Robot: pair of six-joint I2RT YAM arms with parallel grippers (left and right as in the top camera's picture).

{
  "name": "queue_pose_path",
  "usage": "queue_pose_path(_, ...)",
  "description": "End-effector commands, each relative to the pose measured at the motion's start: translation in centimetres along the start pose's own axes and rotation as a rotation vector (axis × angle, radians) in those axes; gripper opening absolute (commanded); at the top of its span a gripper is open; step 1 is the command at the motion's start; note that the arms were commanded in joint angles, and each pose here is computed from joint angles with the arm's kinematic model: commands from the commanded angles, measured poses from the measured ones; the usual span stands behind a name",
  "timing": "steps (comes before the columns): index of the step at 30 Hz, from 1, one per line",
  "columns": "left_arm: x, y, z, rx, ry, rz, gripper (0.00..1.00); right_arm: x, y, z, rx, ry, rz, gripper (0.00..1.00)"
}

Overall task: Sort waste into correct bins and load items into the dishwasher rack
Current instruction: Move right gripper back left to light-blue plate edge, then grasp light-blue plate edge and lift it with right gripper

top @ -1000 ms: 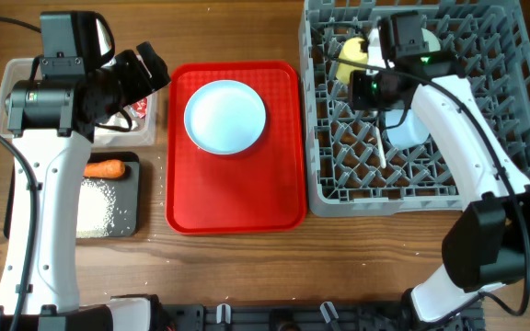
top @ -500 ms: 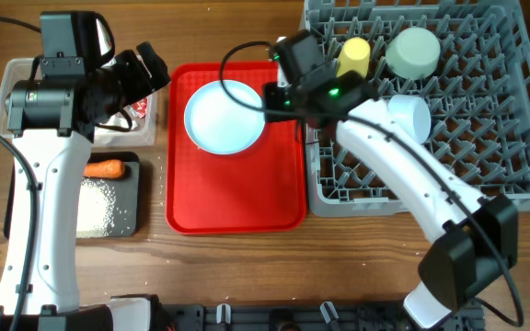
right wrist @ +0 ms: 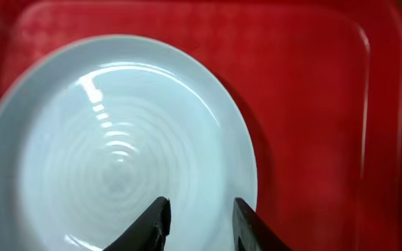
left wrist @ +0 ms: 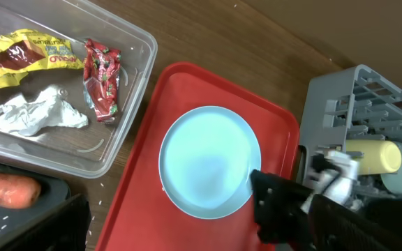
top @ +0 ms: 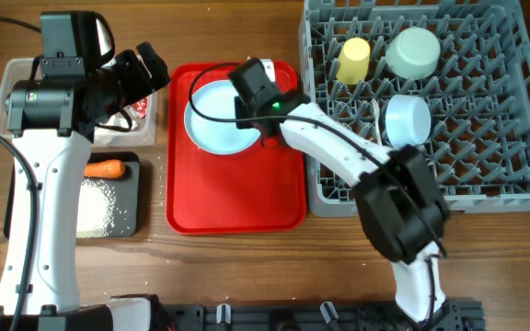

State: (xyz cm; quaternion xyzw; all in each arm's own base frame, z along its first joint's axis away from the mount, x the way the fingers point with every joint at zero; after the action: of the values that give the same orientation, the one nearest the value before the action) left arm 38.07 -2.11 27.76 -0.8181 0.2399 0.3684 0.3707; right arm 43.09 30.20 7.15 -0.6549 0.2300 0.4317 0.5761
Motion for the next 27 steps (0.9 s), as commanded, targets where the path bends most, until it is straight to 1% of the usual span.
queue_pose_path(1, -0.1, -0.3, 0.2, 0.013, -0.009, -0.014, 1.00, 2.5, 1.2, -0.5, -0.003, 0.039, 0.030, 0.31)
queue_pose_path(6, -0.1, -0.3, 0.2, 0.013, -0.009, -0.014, 1.00, 3.7, 2.1, -1.0, -0.007, 0.072, 0.051, 0.31)
queue_pose_path(11, -0.1, -0.3, 0.2, 0.013, -0.009, -0.014, 1.00, 3.8, 2.1, -1.1, -0.006, 0.073, 0.050, 0.31)
queue_pose_path(15, -0.1, -0.3, 0.2, 0.013, -0.009, -0.014, 1.00, 2.5, 0.7, -1.6, 0.001, 0.103, 0.002, 0.31)
queue_pose_path(19, -0.1, -0.3, 0.2, 0.013, -0.009, -0.014, 1.00, 0.2, -1.2, -1.5, 0.014, 0.087, -0.049, 0.31)
queue_pose_path(27, -0.1, -0.3, 0.2, 0.013, -0.009, -0.014, 1.00, 1.9, 0.8, -2.1, 0.005, 0.112, 0.016, 0.32)
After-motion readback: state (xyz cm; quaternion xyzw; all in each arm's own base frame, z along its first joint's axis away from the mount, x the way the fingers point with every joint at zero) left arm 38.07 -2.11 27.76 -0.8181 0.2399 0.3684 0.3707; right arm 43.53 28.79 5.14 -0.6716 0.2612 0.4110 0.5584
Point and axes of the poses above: each gripper's point midway between its finger pads, its own x axis out along the fingers, its own z axis along the line the jaws close on, y = z × x, the point moved 1 cm from there along -x, back along the fingers, and after that the axes turned 10 degrees about -x, right-handed, at the moved point
